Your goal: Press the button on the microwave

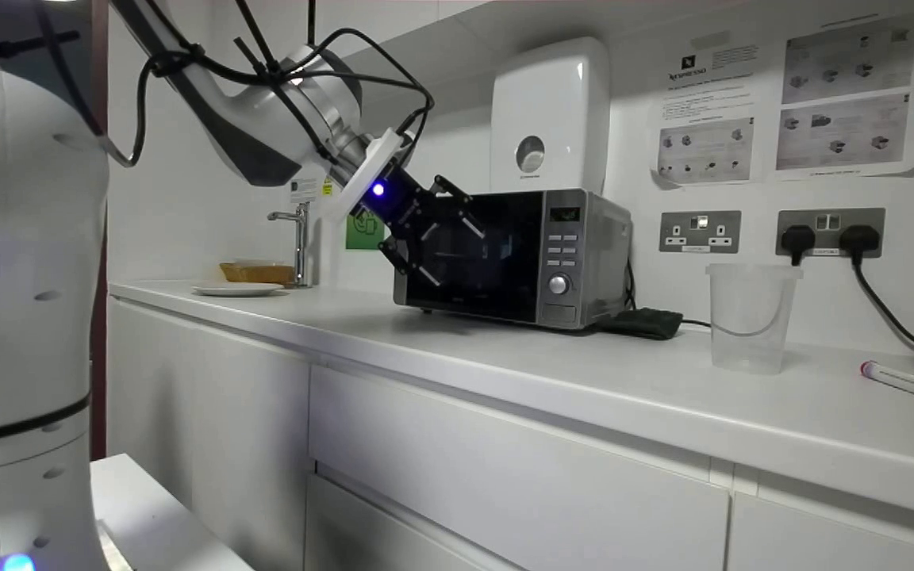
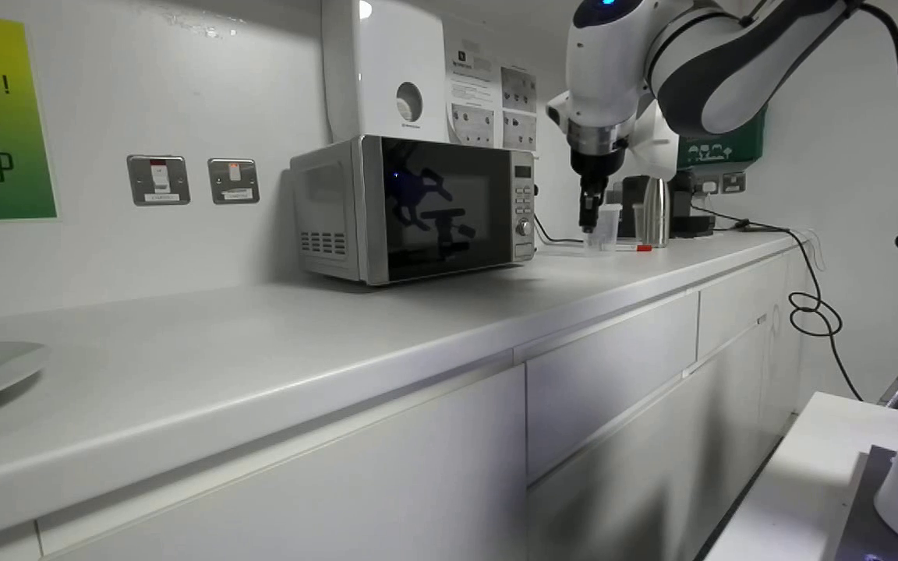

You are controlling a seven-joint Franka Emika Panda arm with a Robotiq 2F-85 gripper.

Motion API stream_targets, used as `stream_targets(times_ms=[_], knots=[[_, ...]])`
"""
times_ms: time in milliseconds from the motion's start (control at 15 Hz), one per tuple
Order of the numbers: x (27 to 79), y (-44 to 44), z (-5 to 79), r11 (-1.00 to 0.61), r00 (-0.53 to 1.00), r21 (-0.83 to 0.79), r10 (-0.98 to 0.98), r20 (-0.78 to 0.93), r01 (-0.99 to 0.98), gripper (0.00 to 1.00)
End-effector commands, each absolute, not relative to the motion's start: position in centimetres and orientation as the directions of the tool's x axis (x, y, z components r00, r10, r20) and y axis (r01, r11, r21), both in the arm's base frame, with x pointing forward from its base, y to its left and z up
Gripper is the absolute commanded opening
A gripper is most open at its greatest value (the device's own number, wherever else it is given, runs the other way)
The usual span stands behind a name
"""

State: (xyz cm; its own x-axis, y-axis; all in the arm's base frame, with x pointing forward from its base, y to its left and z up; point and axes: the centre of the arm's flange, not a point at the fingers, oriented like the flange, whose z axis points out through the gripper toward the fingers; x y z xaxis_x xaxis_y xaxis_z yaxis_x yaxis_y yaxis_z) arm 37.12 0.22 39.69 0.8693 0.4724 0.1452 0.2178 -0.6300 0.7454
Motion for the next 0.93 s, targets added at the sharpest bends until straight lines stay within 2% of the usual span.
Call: stream_targets(times_ms=[0,67,533,867], knots=[[36.4,0.2,39.9,-0.711,0.871,0.668,0.451,0.195,0.219,1.0],[37.1,0.4,39.6,-0.672,0.871,0.71,0.459,0.176,0.211,1.0],[37.3,0.1,39.5,-0.7,0.877,0.686,0.44,0.193,0.2,1.0],[39.6,-1.3,39.2,-0.636,0.833,0.733,0.524,0.179,0.242,1.0]])
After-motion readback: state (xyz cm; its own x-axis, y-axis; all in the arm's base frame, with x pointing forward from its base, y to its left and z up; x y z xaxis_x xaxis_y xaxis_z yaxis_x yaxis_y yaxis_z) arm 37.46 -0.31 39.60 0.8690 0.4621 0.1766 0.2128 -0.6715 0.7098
